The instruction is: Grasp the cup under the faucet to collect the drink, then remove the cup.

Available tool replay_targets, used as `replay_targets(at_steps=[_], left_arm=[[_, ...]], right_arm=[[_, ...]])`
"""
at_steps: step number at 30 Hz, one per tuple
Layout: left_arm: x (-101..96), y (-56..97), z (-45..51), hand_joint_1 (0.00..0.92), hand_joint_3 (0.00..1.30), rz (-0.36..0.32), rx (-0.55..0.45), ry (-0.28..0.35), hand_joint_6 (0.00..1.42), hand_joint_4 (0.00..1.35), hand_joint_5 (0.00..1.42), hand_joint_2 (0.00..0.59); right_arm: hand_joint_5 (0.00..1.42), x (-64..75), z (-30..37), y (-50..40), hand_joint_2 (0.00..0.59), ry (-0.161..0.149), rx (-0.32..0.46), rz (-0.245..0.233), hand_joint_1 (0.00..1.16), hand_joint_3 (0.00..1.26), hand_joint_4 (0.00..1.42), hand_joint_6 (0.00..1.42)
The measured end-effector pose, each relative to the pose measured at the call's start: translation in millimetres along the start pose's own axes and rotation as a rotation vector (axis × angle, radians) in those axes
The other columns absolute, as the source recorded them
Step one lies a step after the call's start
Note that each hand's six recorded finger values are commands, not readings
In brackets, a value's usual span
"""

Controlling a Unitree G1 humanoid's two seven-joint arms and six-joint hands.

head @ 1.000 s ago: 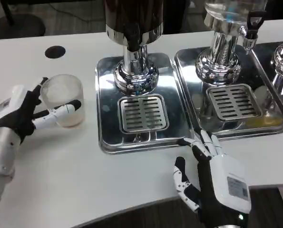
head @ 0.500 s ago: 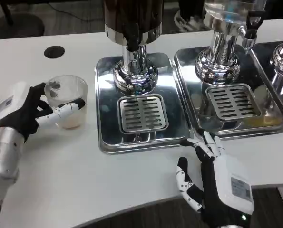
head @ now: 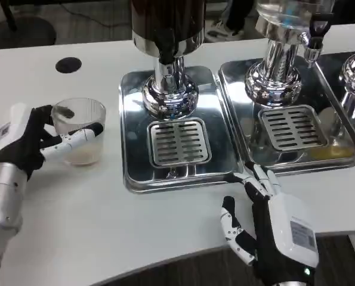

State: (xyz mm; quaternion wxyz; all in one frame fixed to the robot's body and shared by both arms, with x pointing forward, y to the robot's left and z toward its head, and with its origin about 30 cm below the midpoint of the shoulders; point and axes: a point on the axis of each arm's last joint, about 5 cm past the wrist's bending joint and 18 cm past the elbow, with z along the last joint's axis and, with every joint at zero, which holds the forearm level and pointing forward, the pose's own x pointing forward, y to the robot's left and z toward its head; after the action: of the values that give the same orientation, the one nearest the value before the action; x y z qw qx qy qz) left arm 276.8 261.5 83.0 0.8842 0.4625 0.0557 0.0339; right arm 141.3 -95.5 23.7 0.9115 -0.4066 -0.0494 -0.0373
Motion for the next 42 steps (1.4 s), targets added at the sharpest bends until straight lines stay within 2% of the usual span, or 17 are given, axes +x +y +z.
replay_targets(at_steps=[13,18,22,27,30,36,42], left_arm=[[-4.4,-2.1,-1.6,0.328,0.45,0.043,-0.054,-0.052,0.91,0.52,0.77,0.2],[-3.9,-3.7,2.4,0.328,0.45,0.042,-0.073,-0.097,0.91,0.52,0.77,0.2],[-3.5,-12.4,9.7,0.328,0.46,0.02,-0.093,-0.129,0.91,0.52,0.77,0.199],[-2.8,-21.5,17.8,0.328,0.46,-0.017,-0.108,-0.154,0.92,0.52,0.77,0.196],[0.3,-25.5,26.5,0.328,0.46,-0.043,-0.107,-0.183,0.92,0.52,0.77,0.196],[3.5,-37.5,43.8,0.328,0.46,-0.086,-0.123,-0.233,0.92,0.52,0.77,0.195],[7.5,-46.8,62.0,0.328,0.46,-0.132,-0.096,-0.284,0.9,0.52,0.76,0.195]], right_arm=[[0.09,0.2,0.0,-0.5,0.516,-0.008,0.006,0.001,0.48,0.36,0.12,0.25],[0.09,0.8,0.6,-1.2,0.516,-0.013,0.008,-0.004,0.48,0.36,0.12,0.25],[0.09,3.4,4.5,-4.0,0.516,-0.031,0.019,-0.024,0.47,0.36,0.12,0.25],[0.09,3.0,5.6,-4.7,0.516,-0.034,0.023,-0.029,0.47,0.36,0.12,0.25],[0.09,2.9,8.7,-6.6,0.516,-0.043,0.034,-0.044,0.47,0.36,0.12,0.25],[0.09,-0.4,12.3,-8.8,0.516,-0.043,0.047,-0.059,0.47,0.36,0.12,0.25],[0.09,-3.1,16.2,-10.5,0.516,-0.028,0.057,-0.076,0.47,0.36,0.12,0.25]])
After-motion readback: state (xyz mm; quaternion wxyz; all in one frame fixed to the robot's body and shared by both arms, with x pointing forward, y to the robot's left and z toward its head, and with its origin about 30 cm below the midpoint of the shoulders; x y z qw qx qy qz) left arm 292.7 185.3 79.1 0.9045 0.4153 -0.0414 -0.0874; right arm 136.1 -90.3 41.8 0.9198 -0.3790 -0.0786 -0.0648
